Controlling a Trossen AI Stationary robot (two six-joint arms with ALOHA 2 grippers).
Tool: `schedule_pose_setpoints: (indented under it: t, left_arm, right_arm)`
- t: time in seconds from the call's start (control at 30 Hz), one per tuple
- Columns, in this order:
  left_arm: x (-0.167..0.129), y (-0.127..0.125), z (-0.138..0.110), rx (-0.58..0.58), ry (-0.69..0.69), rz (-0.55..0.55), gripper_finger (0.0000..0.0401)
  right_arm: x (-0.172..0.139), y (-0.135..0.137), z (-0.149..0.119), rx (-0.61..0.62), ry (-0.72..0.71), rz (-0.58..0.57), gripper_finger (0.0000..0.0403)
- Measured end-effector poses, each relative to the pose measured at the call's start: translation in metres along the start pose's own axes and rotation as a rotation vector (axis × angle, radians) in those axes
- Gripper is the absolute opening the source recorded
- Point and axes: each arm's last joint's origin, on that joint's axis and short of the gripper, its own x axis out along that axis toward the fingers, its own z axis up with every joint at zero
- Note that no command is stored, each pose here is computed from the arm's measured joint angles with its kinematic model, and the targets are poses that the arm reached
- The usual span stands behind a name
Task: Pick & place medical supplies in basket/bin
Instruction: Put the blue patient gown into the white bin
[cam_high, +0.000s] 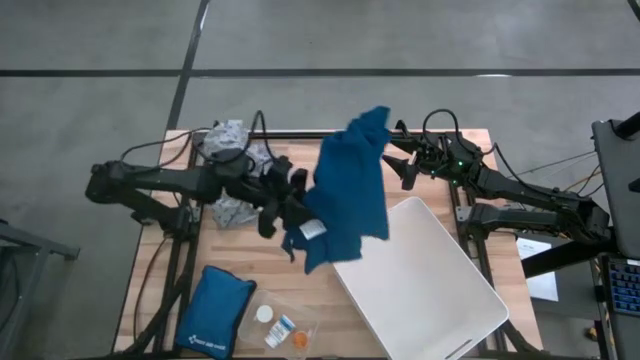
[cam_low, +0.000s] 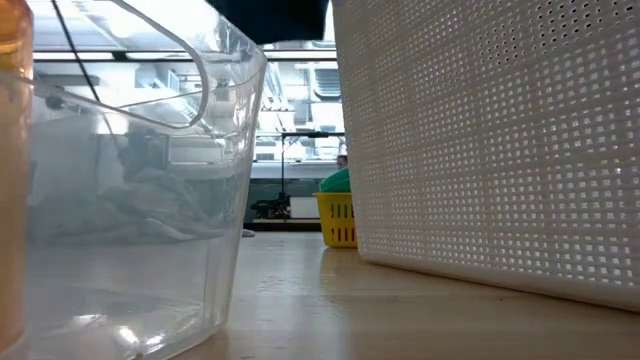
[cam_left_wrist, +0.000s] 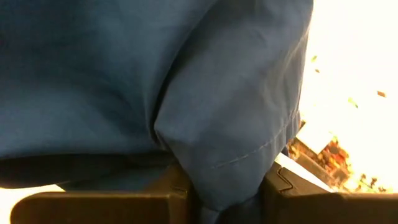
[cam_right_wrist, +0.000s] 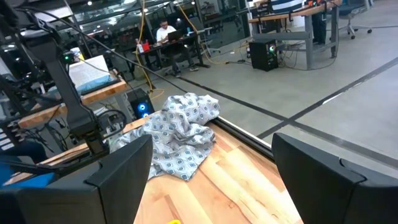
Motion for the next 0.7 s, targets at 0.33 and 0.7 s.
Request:
schedule_pose_setpoints:
  t: [0.33,0.7]
  left_arm:
    - [0.051,-0.001,-0.003,0.07,0.043,-0.033,0.0088]
    - [0.078,-0.016,0.023,0.102,-0.004,-0.128,0.0088]
  right_arm:
    - [0.0,0.0,0.0,0.0,0.001,0.0,0.0325]
    - [0.0,0.0,0.0,0.0,0.001,0.0,0.0325]
